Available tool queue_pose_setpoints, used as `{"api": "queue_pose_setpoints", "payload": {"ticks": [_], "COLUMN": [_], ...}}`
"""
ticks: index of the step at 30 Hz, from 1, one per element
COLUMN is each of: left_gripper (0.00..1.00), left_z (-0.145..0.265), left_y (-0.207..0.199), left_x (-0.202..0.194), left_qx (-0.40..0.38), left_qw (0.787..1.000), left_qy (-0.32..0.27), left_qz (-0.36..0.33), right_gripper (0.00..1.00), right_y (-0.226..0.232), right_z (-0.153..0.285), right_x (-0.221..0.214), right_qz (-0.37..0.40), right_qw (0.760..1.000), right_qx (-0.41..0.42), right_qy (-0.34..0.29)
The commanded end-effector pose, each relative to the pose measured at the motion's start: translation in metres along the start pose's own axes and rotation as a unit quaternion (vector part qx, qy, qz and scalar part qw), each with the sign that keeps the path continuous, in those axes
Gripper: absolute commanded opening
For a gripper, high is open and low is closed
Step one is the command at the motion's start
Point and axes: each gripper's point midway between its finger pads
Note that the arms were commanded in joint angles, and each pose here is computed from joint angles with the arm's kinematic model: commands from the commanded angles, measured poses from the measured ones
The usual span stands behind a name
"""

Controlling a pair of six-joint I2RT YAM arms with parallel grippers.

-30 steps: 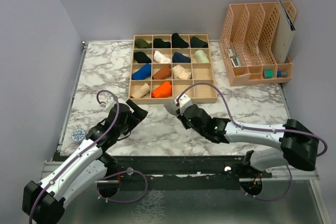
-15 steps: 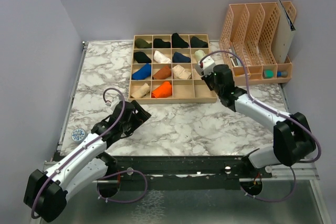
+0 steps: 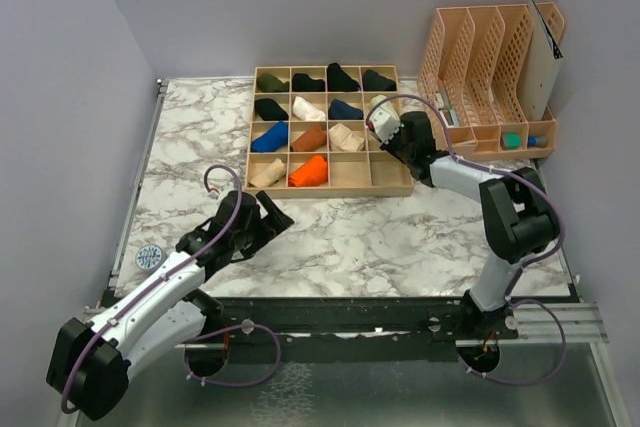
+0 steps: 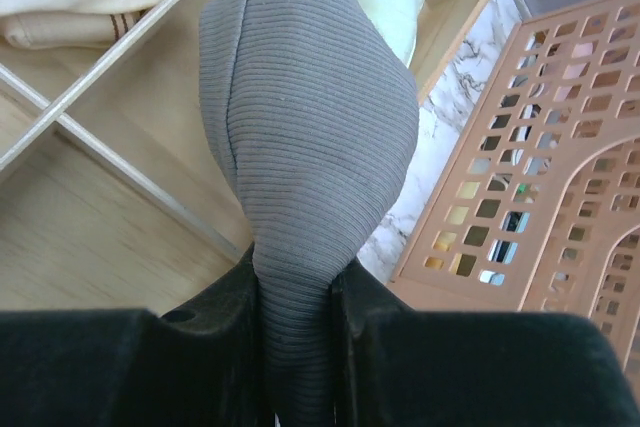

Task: Roll the underwear
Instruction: Place the underwear in the storage box.

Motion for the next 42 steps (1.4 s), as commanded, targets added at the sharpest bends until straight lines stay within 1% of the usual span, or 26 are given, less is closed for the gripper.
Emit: {"api": "queue_pose_setpoints", "payload": {"ticks": [1, 4, 6, 9, 13, 17, 19, 20, 21, 23, 24, 26, 28, 31, 33, 35, 36, 42], "left_gripper": [0.98, 0.98, 0.98, 0.98, 0.98, 0.98, 0.98, 0.98, 0.98, 0.98, 0.98, 0.98, 0.98, 0.98, 0.98, 0.98, 0.98, 0.98], "left_z": [0.004, 0.003, 0.002, 0.002, 0.003, 0.002, 0.002, 0.001, 0.001, 0.001, 0.001, 0.001, 0.0, 0.002, 0.002, 0.003, 0.003, 0.002], "left_y": [-0.016, -0.016, -0.016, -0.018, -0.018, -0.016, -0.016, -0.016, -0.016, -0.017, -0.018, -0.018, -0.017, -0.019, -0.019, -0.018, -0.018, -0.019], "left_x": [0.006, 0.005, 0.004, 0.004, 0.005, 0.004, 0.004, 0.004, 0.004, 0.002, 0.001, -0.001, -0.001, -0.001, -0.001, -0.001, 0.0, 0.002], "left_qx": [-0.026, -0.031, -0.035, -0.04, -0.038, -0.037, -0.036, -0.036, -0.036, -0.039, -0.043, -0.042, -0.042, -0.045, -0.042, -0.04, -0.039, -0.034], "left_qw": [1.0, 0.999, 0.999, 0.999, 0.999, 0.999, 0.999, 0.999, 0.999, 0.999, 0.999, 0.999, 0.999, 0.999, 0.999, 0.999, 0.999, 0.999], "left_qy": [0.001, 0.001, -0.001, -0.001, 0.0, 0.0, 0.001, 0.001, 0.001, 0.005, 0.01, 0.013, 0.016, 0.018, 0.017, 0.018, 0.018, 0.021], "left_qz": [-0.013, -0.012, -0.007, -0.006, -0.012, -0.012, -0.012, -0.012, -0.012, -0.012, -0.012, -0.014, -0.014, -0.016, -0.018, -0.021, -0.023, -0.027], "right_gripper": [0.01, 0.01, 0.01, 0.0, 0.0, 0.01, 0.01, 0.02, 0.06, 0.09, 0.11, 0.16, 0.2, 0.33, 0.35, 0.46, 0.49, 0.52], "right_y": [-0.008, -0.002, -0.003, 0.002, 0.011, 0.02, 0.027, 0.029, 0.033, 0.045, 0.052, 0.063, 0.069, 0.08, 0.081, 0.081, 0.079, 0.058], "right_z": [-0.009, -0.018, -0.022, -0.026, -0.036, -0.043, -0.049, -0.05, -0.051, -0.05, -0.05, -0.05, -0.052, -0.055, -0.057, -0.055, -0.054, -0.044], "right_x": [0.013, 0.006, 0.002, -0.001, -0.018, -0.022, -0.032, -0.034, -0.035, -0.03, -0.026, -0.025, -0.032, -0.044, -0.046, -0.045, -0.043, -0.035], "right_qz": [0.052, 0.076, 0.079, 0.071, 0.08, 0.085, 0.087, 0.087, 0.086, 0.086, 0.082, 0.072, 0.07, 0.067, 0.061, 0.052, 0.048, 0.04], "right_qw": [0.999, 0.997, 0.996, 0.997, 0.994, 0.993, 0.99, 0.989, 0.988, 0.986, 0.986, 0.984, 0.98, 0.971, 0.969, 0.966, 0.966, 0.963], "right_qx": [0.0, 0.024, 0.027, 0.028, 0.045, 0.061, 0.075, 0.083, 0.092, 0.119, 0.135, 0.158, 0.174, 0.213, 0.221, 0.237, 0.241, 0.251], "right_qy": [-0.01, 0.016, 0.033, 0.026, 0.061, 0.06, 0.081, 0.089, 0.091, 0.073, 0.057, 0.046, 0.062, 0.086, 0.092, 0.09, 0.087, 0.091]}}
Point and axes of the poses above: each gripper's point midway between its finger pads, its own z axis back along the fingers, its own y axis along the line the jaws close on, x = y × z, and after that the axes turned 9 degrees about -z, right-handed
